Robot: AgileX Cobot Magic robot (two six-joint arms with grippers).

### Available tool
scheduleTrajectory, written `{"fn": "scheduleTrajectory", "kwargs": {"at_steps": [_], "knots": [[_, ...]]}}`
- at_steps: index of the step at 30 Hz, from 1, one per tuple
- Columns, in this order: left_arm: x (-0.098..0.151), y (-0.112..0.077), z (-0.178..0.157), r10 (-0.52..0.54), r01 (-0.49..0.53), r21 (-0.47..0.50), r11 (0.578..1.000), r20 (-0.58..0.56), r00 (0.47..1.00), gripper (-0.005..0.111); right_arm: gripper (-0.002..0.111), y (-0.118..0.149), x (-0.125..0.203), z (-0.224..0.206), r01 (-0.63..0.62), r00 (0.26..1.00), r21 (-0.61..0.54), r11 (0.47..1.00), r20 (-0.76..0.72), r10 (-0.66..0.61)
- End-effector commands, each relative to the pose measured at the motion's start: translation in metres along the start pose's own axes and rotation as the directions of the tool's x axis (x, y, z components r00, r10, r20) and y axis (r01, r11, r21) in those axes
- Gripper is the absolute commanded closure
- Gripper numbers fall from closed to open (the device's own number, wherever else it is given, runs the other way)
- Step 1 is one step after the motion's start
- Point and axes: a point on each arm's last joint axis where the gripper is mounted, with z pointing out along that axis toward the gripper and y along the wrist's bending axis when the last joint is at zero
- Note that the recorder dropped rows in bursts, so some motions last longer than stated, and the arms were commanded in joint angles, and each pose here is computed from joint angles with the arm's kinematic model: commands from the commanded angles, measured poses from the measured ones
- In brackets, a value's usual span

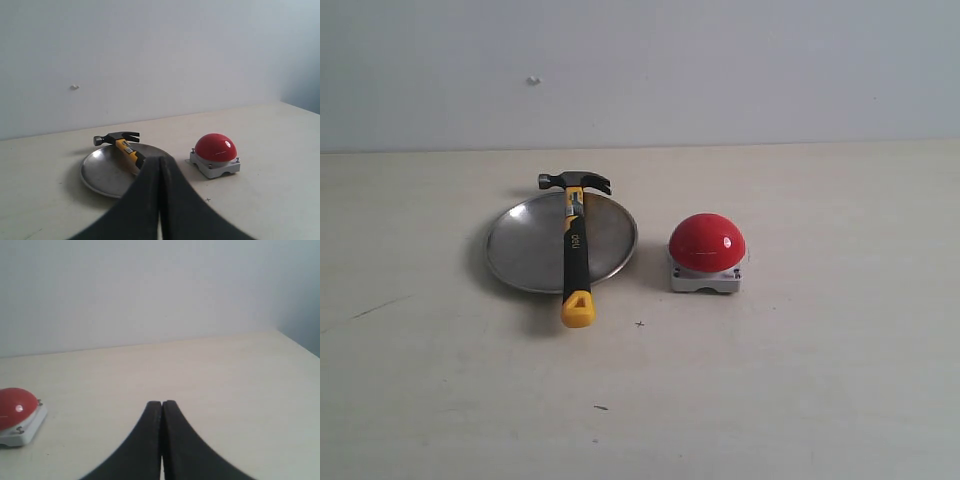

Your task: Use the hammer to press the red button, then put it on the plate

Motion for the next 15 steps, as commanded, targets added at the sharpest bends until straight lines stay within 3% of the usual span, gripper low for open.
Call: {"fn": "scheduleTrajectory", "kwargs": {"at_steps": [1, 15], "knots": [[0.0008, -0.0003, -0.0003, -0.007, 0.007, 0.003, 1.0, -0.001, 1.0, 0.107, 0.108, -0.0029, 0.0164, 0.0038, 0.0, 0.999, 0.044, 0.999, -0.046, 0.002], [0.001, -0.0004, -0.0003, -0.007, 0.007, 0.004, 1.0, -0.002, 1.0, 0.107, 0.108, -0.0033, 0.0191, 0.0039, 0.005, 0.998, 0.047, 0.999, -0.068, -0.002]]}}
